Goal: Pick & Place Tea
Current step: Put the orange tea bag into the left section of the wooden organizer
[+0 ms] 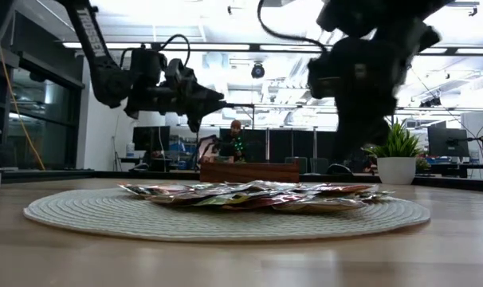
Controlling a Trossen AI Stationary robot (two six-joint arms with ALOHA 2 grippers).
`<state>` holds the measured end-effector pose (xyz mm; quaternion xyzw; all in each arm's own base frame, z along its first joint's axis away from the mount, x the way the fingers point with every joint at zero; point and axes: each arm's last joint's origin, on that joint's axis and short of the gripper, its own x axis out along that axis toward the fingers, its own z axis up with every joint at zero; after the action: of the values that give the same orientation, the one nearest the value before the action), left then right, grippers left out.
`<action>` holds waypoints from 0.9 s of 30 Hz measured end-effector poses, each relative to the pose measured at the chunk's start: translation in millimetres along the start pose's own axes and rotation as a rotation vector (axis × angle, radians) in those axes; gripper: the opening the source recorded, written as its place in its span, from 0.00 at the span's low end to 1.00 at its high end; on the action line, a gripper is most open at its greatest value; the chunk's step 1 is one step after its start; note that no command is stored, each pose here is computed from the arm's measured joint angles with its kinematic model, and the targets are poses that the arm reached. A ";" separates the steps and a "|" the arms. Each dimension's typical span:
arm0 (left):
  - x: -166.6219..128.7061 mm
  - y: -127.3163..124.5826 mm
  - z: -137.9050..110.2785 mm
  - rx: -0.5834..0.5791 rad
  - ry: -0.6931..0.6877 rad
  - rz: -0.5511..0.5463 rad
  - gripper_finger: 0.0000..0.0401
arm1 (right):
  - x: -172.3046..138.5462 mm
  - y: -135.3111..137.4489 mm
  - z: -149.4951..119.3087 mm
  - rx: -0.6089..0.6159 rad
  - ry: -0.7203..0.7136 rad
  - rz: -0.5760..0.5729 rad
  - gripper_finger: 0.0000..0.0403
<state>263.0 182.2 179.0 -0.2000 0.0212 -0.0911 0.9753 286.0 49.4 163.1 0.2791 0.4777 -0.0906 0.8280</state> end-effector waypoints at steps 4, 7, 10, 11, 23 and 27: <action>24.5 -28.2 -18.8 -0.033 0.045 -0.037 0.28 | 0.1 11.4 -11.2 0.008 -0.038 -0.044 0.00; 43.4 -48.6 -30.9 -0.036 0.076 -0.028 0.28 | -0.2 13.9 -15.6 0.033 -0.085 -0.104 0.00; 58.5 -64.7 -42.2 -0.033 0.110 0.037 0.28 | -0.8 13.5 -19.8 0.079 -0.121 -0.172 0.00; 62.5 -69.1 -45.1 -0.034 0.119 0.061 0.28 | -1.0 13.8 -21.2 0.094 -0.133 -0.188 0.00; 94.1 -99.8 -53.2 0.015 0.236 0.160 0.28 | -6.4 29.9 -55.7 0.162 -0.292 -0.327 0.00; 100.5 -101.7 -46.0 0.050 0.238 0.159 0.28 | -1.4 27.2 -70.9 0.197 -0.337 -0.300 0.00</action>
<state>341.0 53.9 176.3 -0.1609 0.1501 -0.0373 0.9748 244.1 110.6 147.0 0.2655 0.3577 -0.3041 0.8421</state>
